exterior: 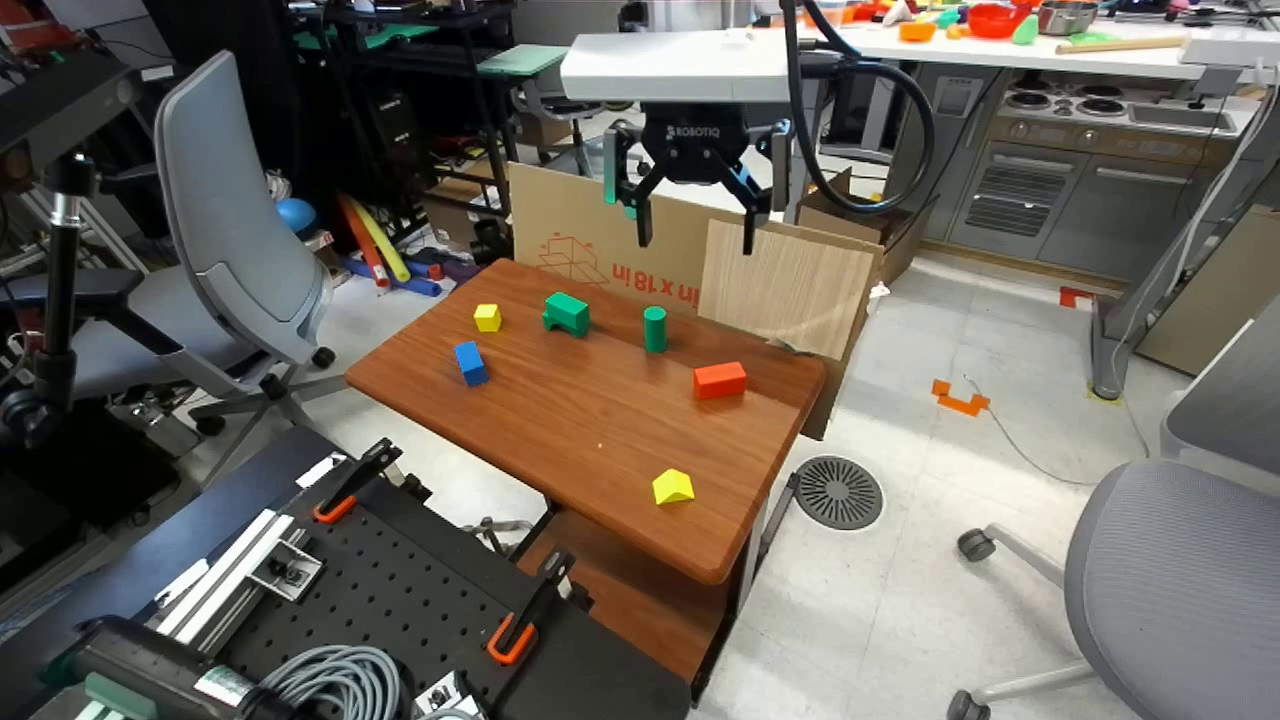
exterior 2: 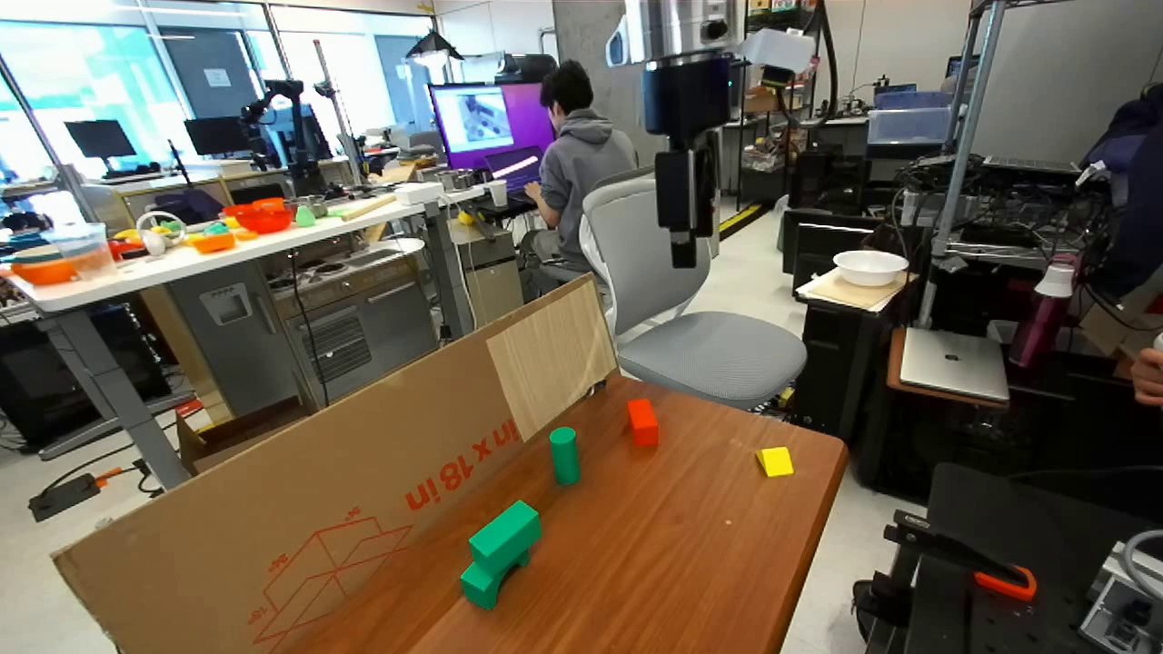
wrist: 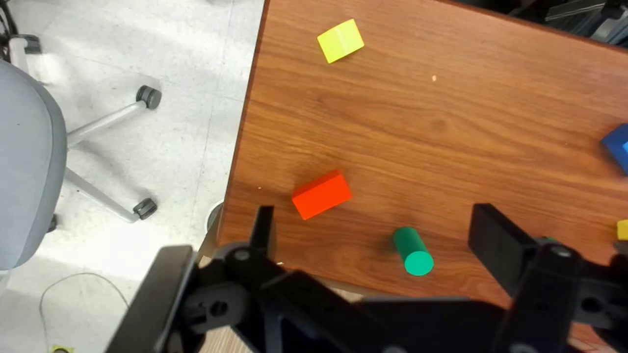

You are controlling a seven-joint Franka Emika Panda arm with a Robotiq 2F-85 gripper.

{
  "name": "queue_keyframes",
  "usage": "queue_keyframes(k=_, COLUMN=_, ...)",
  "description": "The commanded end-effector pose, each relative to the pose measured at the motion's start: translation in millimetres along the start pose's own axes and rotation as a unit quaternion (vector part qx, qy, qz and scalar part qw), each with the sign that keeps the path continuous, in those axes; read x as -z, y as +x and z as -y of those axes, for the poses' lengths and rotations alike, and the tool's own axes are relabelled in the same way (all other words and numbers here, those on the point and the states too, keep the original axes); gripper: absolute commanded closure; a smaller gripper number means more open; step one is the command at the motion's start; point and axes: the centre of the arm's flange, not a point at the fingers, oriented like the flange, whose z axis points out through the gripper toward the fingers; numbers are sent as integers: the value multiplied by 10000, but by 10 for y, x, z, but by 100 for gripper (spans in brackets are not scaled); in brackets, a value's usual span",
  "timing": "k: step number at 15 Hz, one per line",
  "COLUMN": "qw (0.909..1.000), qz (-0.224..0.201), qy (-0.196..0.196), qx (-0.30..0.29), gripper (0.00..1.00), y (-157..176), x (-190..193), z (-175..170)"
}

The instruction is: Put the orange block on the left green block

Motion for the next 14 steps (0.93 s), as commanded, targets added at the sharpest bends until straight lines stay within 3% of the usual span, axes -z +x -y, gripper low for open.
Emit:
queue_keyframes(k=1, qw=9998, qz=-6, qy=-67, qx=-179, gripper=0, y=373, x=-104, z=-221)
queue_keyframes(k=7, qw=9991, qz=197, qy=-345, qx=-130, gripper=0, y=701, x=-436, z=-330)
queue_keyframes(k=14, qw=9988, qz=367, qy=-286, qx=134, gripper=0, y=895, x=-909, z=-307)
